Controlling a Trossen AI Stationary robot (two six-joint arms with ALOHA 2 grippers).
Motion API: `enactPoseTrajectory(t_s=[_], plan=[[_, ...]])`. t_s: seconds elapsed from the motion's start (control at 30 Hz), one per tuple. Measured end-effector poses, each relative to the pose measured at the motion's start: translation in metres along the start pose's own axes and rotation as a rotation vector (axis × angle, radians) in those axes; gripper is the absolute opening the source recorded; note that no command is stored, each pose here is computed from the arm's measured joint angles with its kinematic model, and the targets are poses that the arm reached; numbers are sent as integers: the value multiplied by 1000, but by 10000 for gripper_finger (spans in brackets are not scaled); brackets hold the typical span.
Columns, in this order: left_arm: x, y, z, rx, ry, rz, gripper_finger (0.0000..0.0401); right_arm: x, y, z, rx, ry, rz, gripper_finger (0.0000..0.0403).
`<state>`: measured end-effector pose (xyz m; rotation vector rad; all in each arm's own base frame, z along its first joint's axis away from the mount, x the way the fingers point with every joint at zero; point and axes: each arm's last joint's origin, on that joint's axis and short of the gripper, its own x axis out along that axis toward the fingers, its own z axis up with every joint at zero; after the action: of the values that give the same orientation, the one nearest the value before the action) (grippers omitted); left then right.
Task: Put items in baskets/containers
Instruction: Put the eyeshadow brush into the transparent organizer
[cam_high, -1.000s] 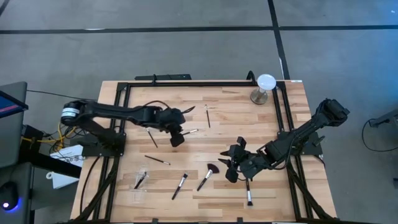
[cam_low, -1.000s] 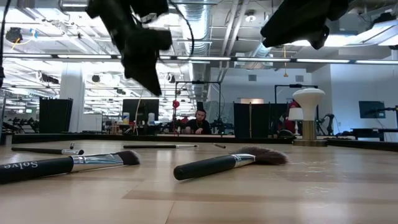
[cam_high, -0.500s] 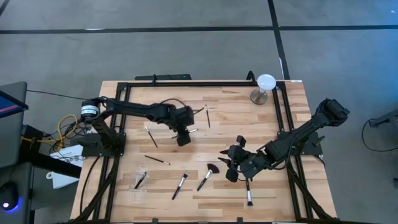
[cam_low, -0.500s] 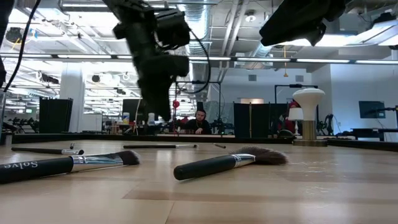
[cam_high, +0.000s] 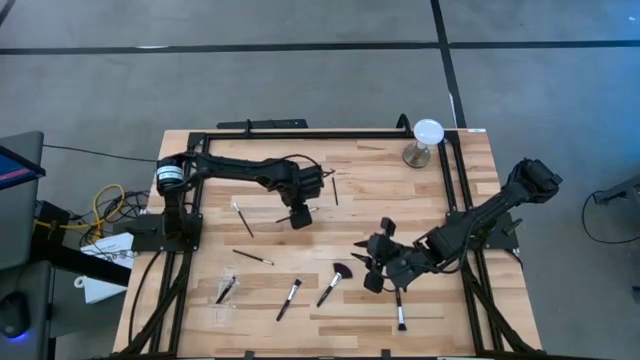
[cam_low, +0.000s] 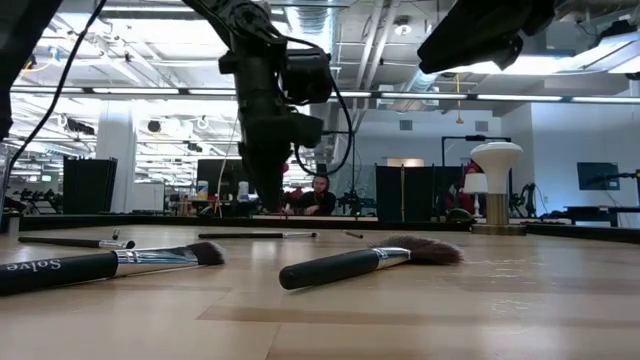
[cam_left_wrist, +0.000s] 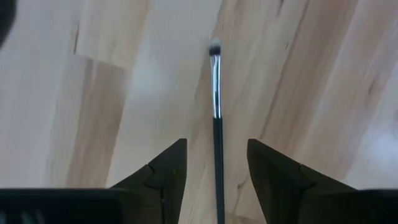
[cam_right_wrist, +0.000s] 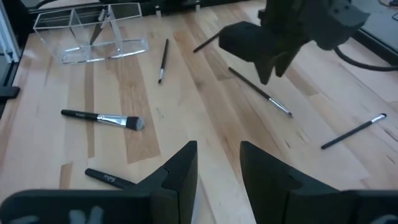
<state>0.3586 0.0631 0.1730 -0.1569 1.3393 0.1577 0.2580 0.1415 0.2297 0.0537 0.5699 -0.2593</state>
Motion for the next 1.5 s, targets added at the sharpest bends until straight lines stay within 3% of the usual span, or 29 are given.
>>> enactPoseTrajectory(t_s=[0.83,1.03,1.23,1.5], plan=[[40,4,1,-34,42,-8,119,-1,0,-2,-13,11,-2,113],[40,7,1,-41,43,-4,86,-1,0,-2,-13,10,-5,113],[41,7,0,-54,53,-6,15,-1,0,-2,-14,10,-5,113],[29,0,-8,-60,101,-14,14,-1,0,-3,-20,16,-10,113]])
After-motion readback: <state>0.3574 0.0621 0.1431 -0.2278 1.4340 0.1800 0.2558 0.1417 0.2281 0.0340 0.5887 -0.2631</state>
